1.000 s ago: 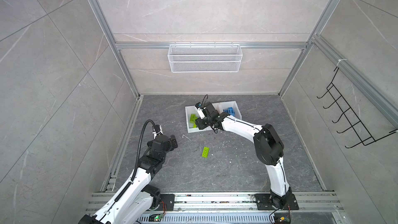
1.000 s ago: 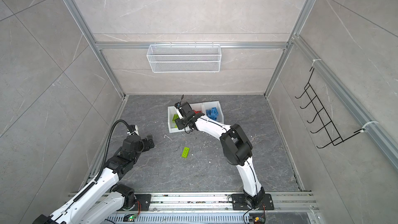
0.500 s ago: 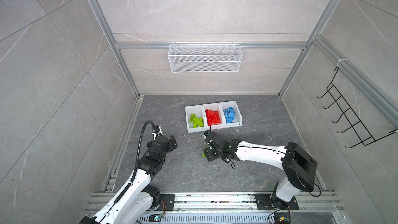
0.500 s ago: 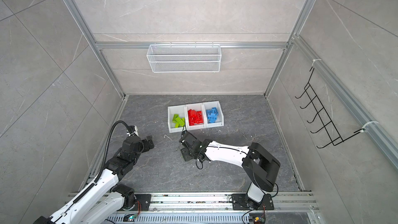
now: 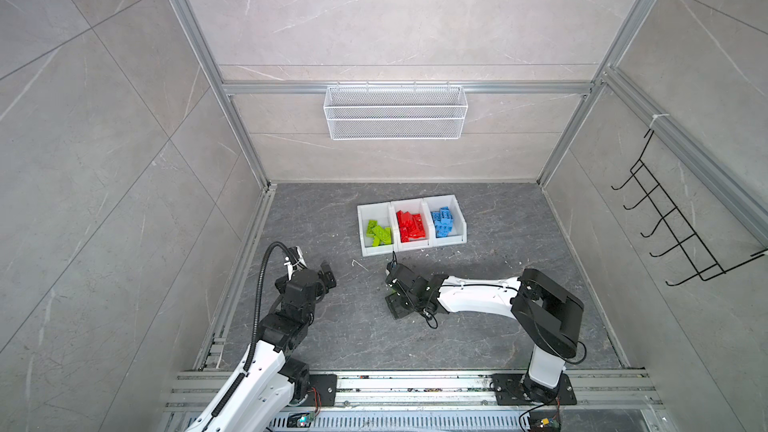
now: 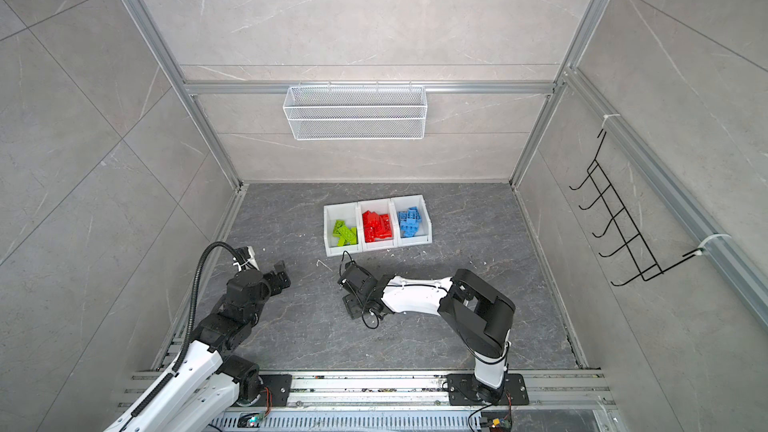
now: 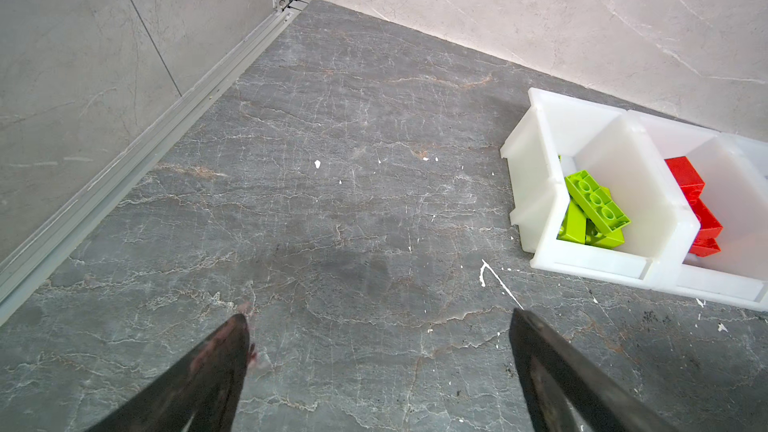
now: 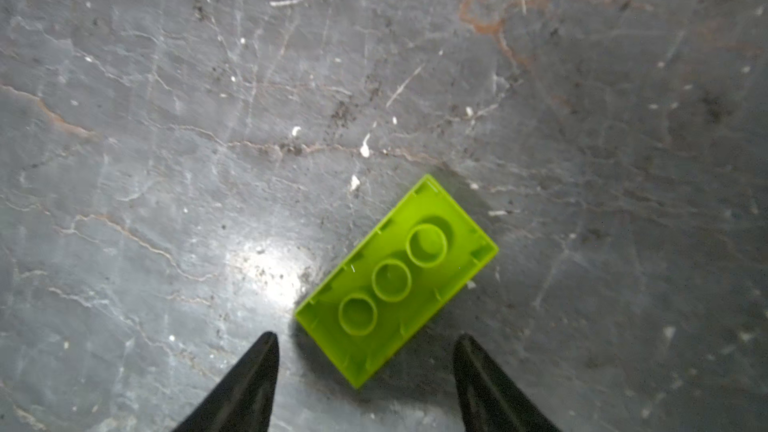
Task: Sort the legos into containers by color
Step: 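Move the right gripper to the last lime-green brick and grasp it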
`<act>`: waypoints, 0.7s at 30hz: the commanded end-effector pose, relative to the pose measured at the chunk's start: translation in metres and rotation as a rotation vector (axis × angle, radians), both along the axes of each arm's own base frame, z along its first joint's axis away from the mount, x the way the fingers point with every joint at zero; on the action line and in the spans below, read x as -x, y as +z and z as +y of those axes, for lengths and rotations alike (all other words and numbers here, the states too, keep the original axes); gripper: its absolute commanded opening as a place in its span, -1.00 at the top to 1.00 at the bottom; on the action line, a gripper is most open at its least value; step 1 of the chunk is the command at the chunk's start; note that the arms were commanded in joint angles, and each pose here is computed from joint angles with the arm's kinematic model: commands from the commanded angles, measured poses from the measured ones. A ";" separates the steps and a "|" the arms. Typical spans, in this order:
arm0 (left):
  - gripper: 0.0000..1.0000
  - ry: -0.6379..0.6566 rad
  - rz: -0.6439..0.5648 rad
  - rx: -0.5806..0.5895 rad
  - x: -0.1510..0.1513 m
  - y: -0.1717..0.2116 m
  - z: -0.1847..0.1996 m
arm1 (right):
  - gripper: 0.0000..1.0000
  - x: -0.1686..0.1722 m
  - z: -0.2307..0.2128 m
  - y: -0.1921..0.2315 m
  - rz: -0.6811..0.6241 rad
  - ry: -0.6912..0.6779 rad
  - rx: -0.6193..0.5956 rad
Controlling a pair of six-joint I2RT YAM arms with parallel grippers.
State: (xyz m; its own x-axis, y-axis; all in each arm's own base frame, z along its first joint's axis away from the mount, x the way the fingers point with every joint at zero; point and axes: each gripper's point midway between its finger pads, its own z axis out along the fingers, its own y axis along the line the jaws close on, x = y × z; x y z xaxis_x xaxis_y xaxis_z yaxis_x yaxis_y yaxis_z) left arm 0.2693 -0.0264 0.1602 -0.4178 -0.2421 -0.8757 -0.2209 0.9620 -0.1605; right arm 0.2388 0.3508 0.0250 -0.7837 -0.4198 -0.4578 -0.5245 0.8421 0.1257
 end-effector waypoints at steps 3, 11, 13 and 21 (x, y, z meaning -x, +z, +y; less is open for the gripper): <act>-0.99 0.026 0.002 -0.004 -0.004 0.001 0.003 | -0.40 -0.005 0.014 -0.004 -0.005 0.025 0.006; -0.99 0.021 0.010 -0.004 -0.005 0.000 0.001 | -0.47 -0.017 0.022 -0.017 -0.012 0.043 0.086; -0.99 0.023 0.008 -0.005 -0.005 0.000 0.002 | -0.47 -0.020 0.025 -0.017 -0.018 0.046 0.087; -0.99 0.025 0.017 -0.011 -0.006 -0.002 0.002 | -0.17 -0.030 0.027 -0.015 -0.049 0.059 0.144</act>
State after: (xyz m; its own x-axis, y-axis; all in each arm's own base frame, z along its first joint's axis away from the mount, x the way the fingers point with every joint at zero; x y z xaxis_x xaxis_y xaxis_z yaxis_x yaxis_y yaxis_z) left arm 0.2711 -0.0273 0.1478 -0.4599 -0.2251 -0.8589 -0.2270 0.9650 -0.1314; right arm 0.2717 0.3870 0.0209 -0.7352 -0.4834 -0.4752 -0.5680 0.8219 0.0425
